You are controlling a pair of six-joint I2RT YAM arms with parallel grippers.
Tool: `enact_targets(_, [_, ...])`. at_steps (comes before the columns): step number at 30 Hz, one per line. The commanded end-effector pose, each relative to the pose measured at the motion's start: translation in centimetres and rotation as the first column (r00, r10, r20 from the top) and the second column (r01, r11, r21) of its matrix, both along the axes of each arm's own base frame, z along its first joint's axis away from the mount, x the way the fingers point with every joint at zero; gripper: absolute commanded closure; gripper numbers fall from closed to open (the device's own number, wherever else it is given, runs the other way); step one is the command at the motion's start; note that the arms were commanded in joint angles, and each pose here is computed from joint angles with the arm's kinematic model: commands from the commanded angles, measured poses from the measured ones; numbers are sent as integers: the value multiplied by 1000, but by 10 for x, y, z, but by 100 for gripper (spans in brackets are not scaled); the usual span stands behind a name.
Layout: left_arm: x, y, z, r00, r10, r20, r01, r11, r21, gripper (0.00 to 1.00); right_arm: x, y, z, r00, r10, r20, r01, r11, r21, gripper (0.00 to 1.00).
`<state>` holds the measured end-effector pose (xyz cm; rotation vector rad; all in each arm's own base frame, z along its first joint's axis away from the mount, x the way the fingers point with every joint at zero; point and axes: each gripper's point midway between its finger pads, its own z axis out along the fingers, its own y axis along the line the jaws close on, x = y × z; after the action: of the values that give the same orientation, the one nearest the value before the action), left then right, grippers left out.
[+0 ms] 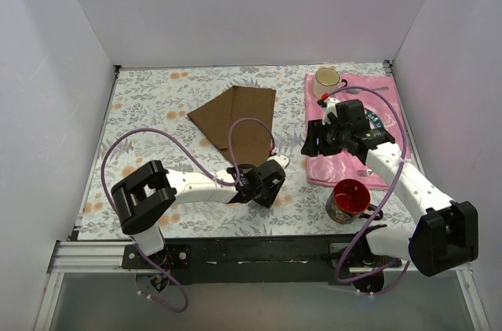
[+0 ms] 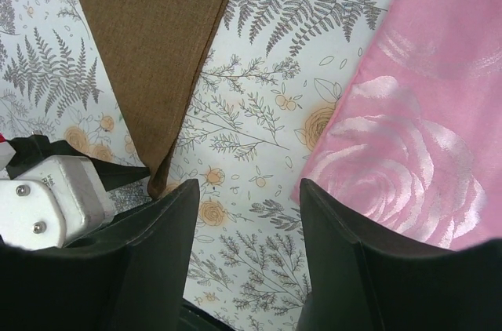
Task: Fold the napkin, place the utensils inside, and roll it up
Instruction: Fold the napkin
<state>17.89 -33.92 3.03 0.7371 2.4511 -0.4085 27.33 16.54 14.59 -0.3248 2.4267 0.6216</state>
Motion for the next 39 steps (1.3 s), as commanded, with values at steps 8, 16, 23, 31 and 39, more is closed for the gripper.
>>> enact_targets(8, [5, -18, 40, 991, -25, 133, 19, 999, 46, 64, 4, -2, 16, 999, 8, 45, -9, 1000, 21, 37])
enact_targets(16, [8, -19, 34, 990, -41, 138, 28, 995, 94, 62, 3, -2, 14, 999, 11, 41, -12, 1000, 28, 37])
enact_targets(23, [13, -17, 18, 987, -53, 151, 30, 988, 152, 61, 3, -4, 13, 999, 6, 42, -8, 1000, 27, 37])
enact_targets(31, [6, -4, -5, 993, -43, 112, 22, 982, 187, 61, 2, -4, 13, 999, 7, 36, -9, 999, 38, 37])
enact_targets(39, [1, 8, -17, 995, -19, 98, -2, 979, 205, 67, 3, -1, 14, 999, 14, 35, -15, 999, 51, 37])
